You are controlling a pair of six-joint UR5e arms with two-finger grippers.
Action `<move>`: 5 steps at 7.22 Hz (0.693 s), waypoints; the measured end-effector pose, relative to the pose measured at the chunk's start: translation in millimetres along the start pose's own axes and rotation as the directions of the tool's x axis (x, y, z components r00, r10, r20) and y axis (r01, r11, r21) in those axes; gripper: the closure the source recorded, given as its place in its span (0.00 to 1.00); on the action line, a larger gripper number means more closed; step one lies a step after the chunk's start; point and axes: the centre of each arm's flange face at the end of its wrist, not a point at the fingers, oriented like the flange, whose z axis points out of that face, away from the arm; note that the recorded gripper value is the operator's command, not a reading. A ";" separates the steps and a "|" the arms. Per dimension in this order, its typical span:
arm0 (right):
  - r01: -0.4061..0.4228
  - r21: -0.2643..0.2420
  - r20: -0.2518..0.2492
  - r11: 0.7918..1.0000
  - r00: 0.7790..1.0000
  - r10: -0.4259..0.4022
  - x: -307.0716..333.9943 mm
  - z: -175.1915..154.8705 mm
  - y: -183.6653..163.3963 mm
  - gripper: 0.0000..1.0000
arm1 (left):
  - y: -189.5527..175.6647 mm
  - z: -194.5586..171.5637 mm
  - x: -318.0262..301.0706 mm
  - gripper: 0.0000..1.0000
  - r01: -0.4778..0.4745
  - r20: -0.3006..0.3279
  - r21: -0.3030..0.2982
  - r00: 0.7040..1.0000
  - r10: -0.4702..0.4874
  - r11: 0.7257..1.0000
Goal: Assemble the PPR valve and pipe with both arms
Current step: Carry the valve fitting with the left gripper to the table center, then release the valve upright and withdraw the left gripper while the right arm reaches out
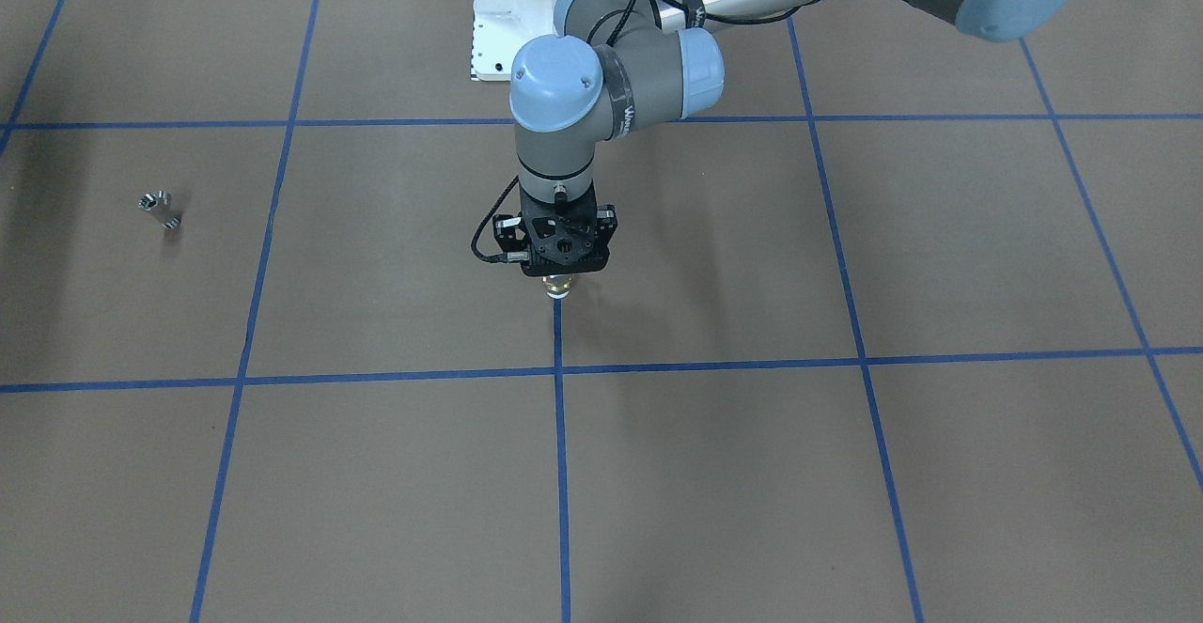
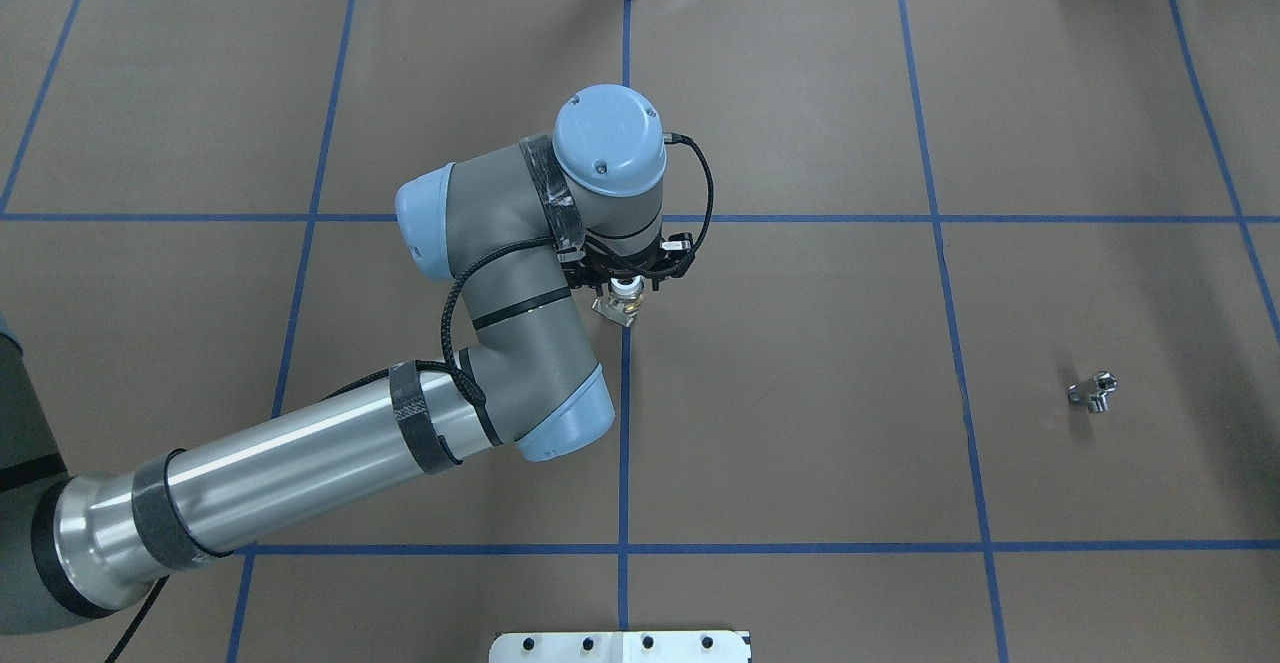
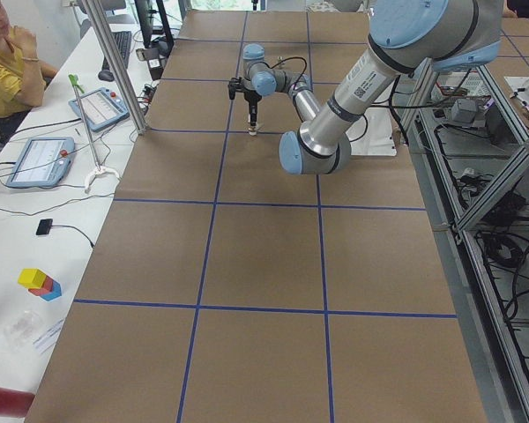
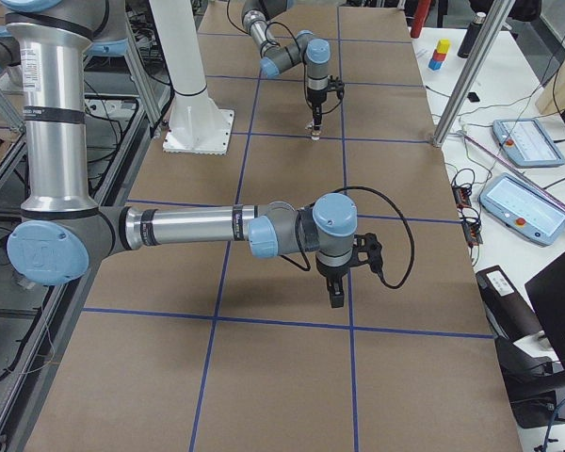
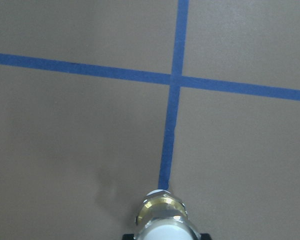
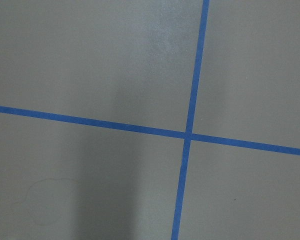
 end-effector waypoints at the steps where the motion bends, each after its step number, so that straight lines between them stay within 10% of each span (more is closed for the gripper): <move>1: 0.000 0.000 0.001 1.000 1.000 0.000 -1.9 0.0 -1.6 0.00 | 0.3 -11.9 0.9 0.00 -0.008 -0.017 0.008 1.000 0.008 1.000; 5: -0.075 -0.014 0.035 0.997 0.997 0.075 -68.2 11.1 -20.9 0.00 | 19.5 -74.5 -89.2 0.00 -0.106 -0.070 0.046 0.992 0.110 0.993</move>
